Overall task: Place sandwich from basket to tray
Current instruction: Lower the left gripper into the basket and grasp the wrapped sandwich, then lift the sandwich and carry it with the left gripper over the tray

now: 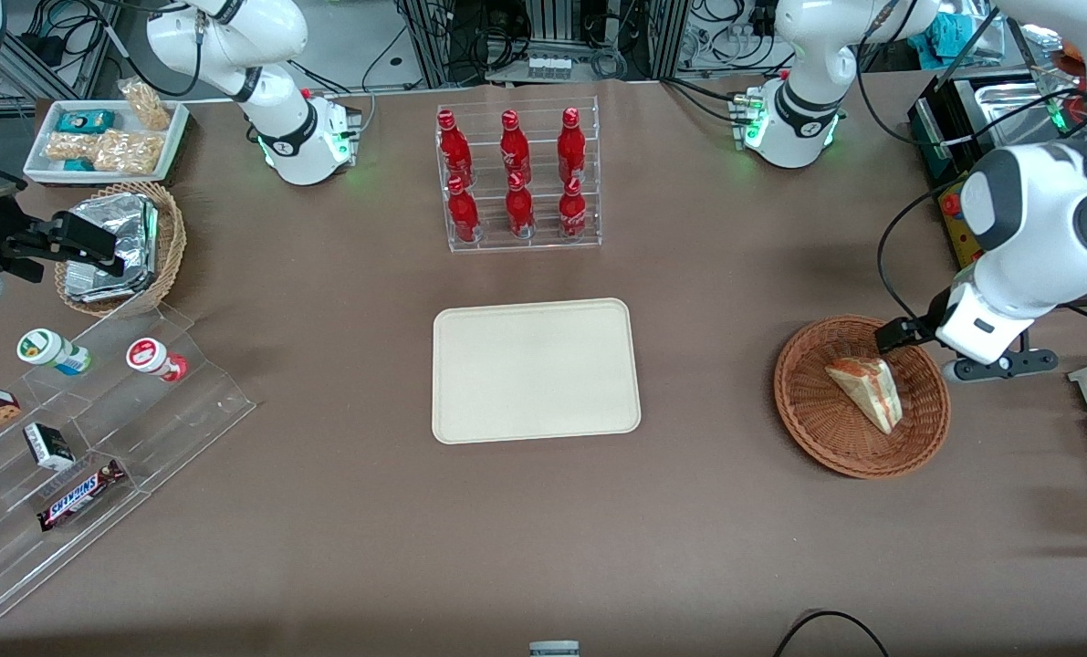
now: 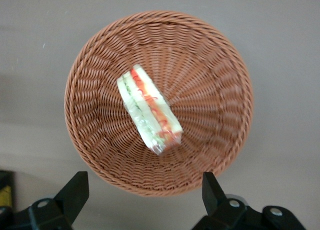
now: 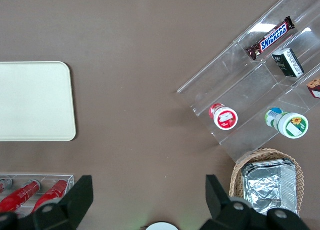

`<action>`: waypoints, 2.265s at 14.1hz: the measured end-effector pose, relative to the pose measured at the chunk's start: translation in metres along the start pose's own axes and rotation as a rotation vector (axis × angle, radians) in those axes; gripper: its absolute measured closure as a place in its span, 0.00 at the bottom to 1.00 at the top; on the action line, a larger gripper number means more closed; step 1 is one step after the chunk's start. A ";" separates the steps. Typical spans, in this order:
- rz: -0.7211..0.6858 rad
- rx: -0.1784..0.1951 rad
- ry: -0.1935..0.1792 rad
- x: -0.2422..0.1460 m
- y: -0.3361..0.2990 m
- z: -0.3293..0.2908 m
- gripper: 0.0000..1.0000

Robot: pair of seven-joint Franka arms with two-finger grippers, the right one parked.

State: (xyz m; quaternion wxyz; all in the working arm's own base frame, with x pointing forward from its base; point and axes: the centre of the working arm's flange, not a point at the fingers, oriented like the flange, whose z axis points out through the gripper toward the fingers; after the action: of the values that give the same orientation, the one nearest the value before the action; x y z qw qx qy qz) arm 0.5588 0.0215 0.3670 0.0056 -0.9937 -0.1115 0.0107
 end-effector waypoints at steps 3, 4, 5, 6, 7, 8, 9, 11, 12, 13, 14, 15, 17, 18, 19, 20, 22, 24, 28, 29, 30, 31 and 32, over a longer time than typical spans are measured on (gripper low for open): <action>-0.254 -0.007 0.017 0.009 0.004 0.026 0.00; -0.312 -0.009 0.019 0.011 0.005 0.035 0.00; -0.349 -0.008 0.014 0.013 0.005 0.045 0.00; -0.379 -0.004 0.002 0.013 0.005 0.055 0.00; -0.412 0.000 -0.009 0.014 0.005 0.065 0.00; -0.443 0.002 -0.014 0.015 0.004 0.075 0.00; -0.473 0.003 -0.017 0.016 0.003 0.084 0.00; -0.512 0.009 -0.033 0.017 0.000 0.101 0.04; -0.527 0.013 -0.041 0.017 0.000 0.107 0.13; -0.541 0.015 -0.045 0.016 0.000 0.110 0.23; -0.553 0.016 -0.046 0.017 0.000 0.109 0.36; -0.560 0.022 -0.057 0.017 0.002 0.106 0.45; -0.555 0.043 -0.100 0.021 0.010 0.089 0.64; -0.543 0.049 -0.109 0.026 0.018 0.074 0.73; -0.518 0.053 -0.113 0.028 0.032 0.057 0.80; -0.470 0.058 -0.116 0.028 0.050 0.043 0.83; -0.233 0.056 -0.111 0.018 0.103 0.025 0.86; -0.051 0.051 -0.101 -0.001 0.163 0.019 0.86; 0.054 0.060 -0.083 -0.055 0.299 0.033 0.86; 0.044 0.059 -0.073 -0.070 0.337 0.038 0.86; 0.031 0.056 -0.062 -0.086 0.372 0.043 0.86; 0.015 0.052 -0.053 -0.101 0.403 0.049 0.86; -0.002 0.048 -0.045 -0.117 0.431 0.053 0.86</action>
State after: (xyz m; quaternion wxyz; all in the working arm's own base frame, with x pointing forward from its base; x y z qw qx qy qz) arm 0.5394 -0.4241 0.3103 0.0269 -0.9927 -0.1122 0.0357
